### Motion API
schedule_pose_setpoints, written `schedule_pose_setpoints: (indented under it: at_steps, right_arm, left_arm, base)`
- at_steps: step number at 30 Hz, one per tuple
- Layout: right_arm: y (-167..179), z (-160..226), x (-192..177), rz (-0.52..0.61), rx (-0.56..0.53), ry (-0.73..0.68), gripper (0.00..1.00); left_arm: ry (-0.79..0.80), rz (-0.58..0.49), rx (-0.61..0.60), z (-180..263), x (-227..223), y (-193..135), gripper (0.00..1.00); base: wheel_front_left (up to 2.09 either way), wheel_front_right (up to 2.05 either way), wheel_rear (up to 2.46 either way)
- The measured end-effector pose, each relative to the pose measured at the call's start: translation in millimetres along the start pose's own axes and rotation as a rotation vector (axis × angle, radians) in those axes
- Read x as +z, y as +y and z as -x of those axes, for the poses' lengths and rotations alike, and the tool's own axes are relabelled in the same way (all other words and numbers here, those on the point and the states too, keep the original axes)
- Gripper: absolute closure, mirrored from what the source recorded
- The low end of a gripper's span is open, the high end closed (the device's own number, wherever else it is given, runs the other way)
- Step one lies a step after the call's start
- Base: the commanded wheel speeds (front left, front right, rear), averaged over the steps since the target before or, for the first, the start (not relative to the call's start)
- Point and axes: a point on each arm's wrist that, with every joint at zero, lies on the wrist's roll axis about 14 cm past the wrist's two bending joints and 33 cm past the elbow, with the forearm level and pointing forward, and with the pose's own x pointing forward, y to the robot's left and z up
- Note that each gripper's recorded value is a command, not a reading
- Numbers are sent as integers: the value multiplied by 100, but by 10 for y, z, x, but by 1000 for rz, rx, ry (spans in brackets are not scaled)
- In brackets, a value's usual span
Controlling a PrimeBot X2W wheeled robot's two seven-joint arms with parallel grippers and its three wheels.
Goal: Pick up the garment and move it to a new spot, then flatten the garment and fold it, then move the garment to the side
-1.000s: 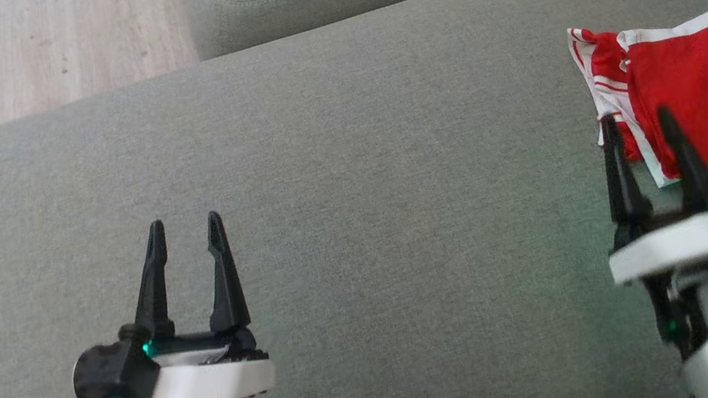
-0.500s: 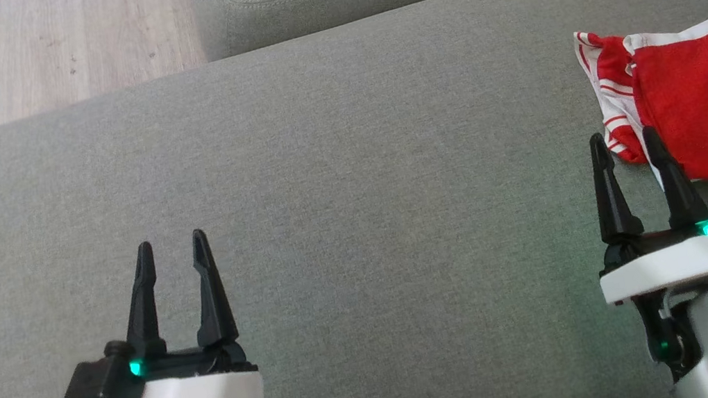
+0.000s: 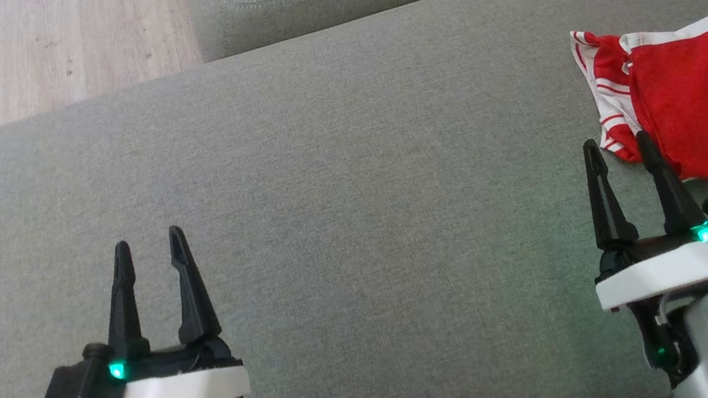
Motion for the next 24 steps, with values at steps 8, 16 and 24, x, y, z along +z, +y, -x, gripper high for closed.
schedule_pose_setpoints:
  at_steps: [8, 16, 24]
  right_arm:
    - [-83, 225, -415, -37, -41, 131, 100]
    - [-97, 223, -411, -112, -61, 131, 100]
    - [-114, 219, -408, -198, -82, 133, 100]
  left_arm:
    - [130, 20, 55, 207, -384, 149, 100]
    - [133, 87, 77, 214, -376, 181, 100]
    - [148, 165, 104, 234, -394, 228, 100]
  base:
    - [0, 0, 0]
    - [0, 0, 0]
    - [0, 0, 0]
